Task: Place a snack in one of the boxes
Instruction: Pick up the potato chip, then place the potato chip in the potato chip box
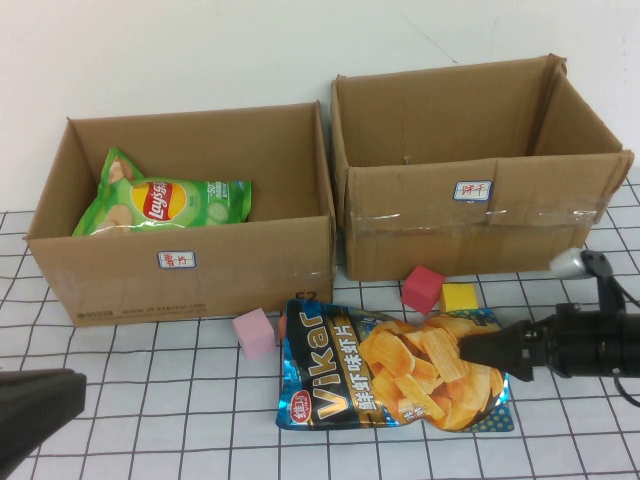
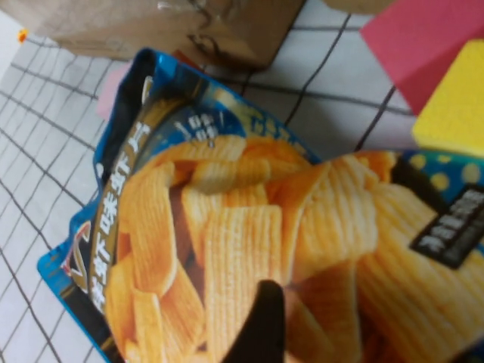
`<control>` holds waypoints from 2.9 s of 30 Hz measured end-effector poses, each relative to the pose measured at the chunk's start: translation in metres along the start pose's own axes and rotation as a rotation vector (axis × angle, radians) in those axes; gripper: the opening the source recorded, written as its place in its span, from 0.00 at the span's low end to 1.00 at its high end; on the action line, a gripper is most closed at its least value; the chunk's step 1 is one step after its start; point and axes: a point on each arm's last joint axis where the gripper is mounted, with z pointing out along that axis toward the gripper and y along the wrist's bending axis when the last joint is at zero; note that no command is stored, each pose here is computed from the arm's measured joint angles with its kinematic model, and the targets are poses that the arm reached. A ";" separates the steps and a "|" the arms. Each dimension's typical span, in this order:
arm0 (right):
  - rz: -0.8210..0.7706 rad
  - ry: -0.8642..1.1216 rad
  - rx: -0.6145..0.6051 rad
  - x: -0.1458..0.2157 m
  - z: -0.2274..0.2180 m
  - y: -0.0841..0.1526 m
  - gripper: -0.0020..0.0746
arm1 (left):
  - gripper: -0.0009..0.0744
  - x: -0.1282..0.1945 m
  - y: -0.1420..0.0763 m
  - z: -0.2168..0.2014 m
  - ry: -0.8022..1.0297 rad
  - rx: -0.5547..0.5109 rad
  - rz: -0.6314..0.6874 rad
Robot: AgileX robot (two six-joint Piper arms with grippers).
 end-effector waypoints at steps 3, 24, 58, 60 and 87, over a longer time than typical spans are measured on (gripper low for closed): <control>-0.003 0.009 -0.020 0.000 0.007 0.001 0.91 | 0.01 0.000 0.000 0.000 0.000 0.000 0.000; 0.011 -0.014 -0.272 -0.003 0.027 0.025 0.04 | 0.01 0.000 -0.001 0.000 -0.001 0.009 -0.015; -0.431 -0.342 -0.274 -0.190 -0.009 0.198 0.04 | 0.01 0.001 0.031 -0.006 0.006 -0.350 -0.027; -0.467 -0.407 -0.196 -0.209 -0.006 0.207 0.04 | 0.01 0.001 0.032 -0.006 0.007 -0.357 -0.033; -0.363 -0.360 -0.249 -0.225 0.131 0.145 0.61 | 0.01 0.010 0.026 -0.004 0.091 -0.299 -0.147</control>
